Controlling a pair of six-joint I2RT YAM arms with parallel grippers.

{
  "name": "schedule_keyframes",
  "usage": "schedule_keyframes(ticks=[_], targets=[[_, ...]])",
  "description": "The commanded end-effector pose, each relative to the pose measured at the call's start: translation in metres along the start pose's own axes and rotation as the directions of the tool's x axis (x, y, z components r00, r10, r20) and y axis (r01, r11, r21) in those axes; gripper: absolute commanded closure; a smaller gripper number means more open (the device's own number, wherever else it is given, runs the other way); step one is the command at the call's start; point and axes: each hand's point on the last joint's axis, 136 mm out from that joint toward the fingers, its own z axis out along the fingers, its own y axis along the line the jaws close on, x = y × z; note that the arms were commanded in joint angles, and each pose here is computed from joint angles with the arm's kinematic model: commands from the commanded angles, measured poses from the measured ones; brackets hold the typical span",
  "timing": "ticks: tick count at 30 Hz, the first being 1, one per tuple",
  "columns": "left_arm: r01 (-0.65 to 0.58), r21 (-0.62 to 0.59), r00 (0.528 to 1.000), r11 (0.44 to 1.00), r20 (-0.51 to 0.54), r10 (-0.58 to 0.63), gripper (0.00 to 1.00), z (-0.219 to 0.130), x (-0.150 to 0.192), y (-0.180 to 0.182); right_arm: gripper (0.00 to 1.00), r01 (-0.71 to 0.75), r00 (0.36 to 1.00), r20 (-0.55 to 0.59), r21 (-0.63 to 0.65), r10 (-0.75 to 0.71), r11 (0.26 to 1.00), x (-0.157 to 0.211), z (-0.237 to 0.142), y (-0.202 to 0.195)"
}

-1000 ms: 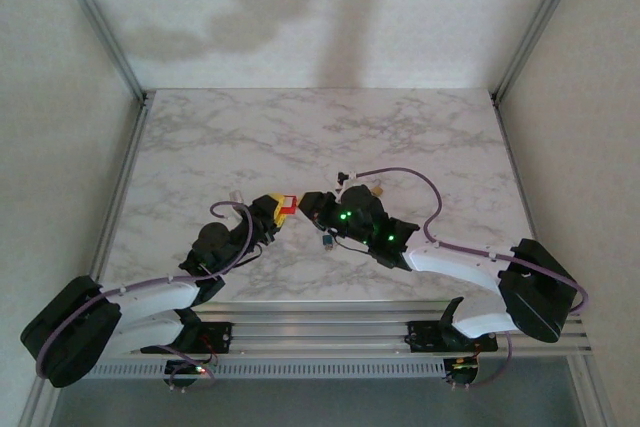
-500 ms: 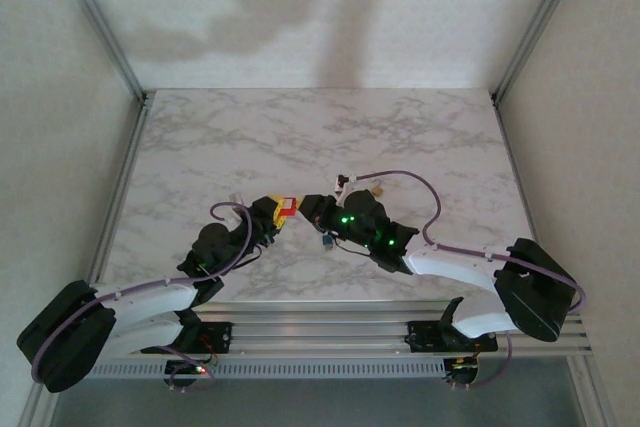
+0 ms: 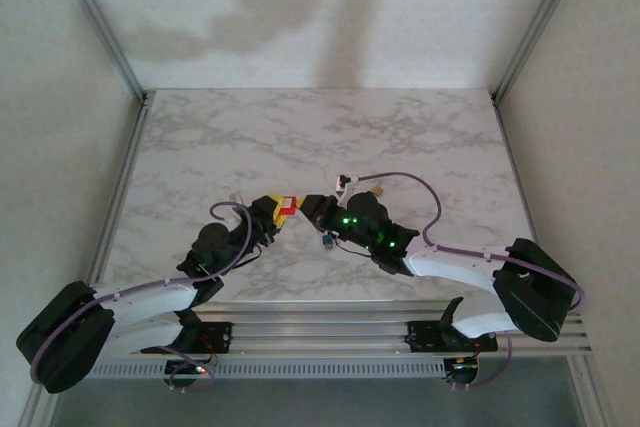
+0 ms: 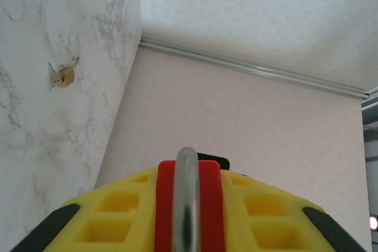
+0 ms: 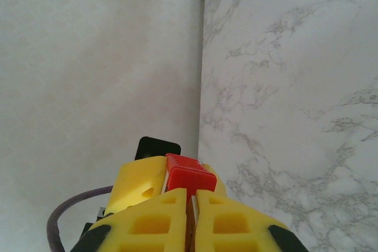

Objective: Lock with the key

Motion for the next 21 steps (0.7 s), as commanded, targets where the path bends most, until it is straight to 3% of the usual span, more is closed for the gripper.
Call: schedule_keyframes(ticks=[1,8,21], targets=[[-0.016,-0.046,1.000,0.999,-0.017,0.015,1.00,0.004,0.006,0.005,0.93,0.039,0.999,-0.033,-0.083,-0.042,0.996,0.010,-0.001,0.018],[-0.028,-0.049,1.000,0.998,-0.001,0.028,1.00,0.004,0.003,0.003,1.00,0.029,0.999,-0.023,-0.076,-0.031,0.997,0.010,-0.002,0.011],[-0.015,-0.021,0.996,1.000,0.091,0.017,1.00,-0.010,-0.013,0.002,1.00,0.030,1.000,0.008,-0.090,-0.030,0.995,0.008,-0.005,-0.001]])
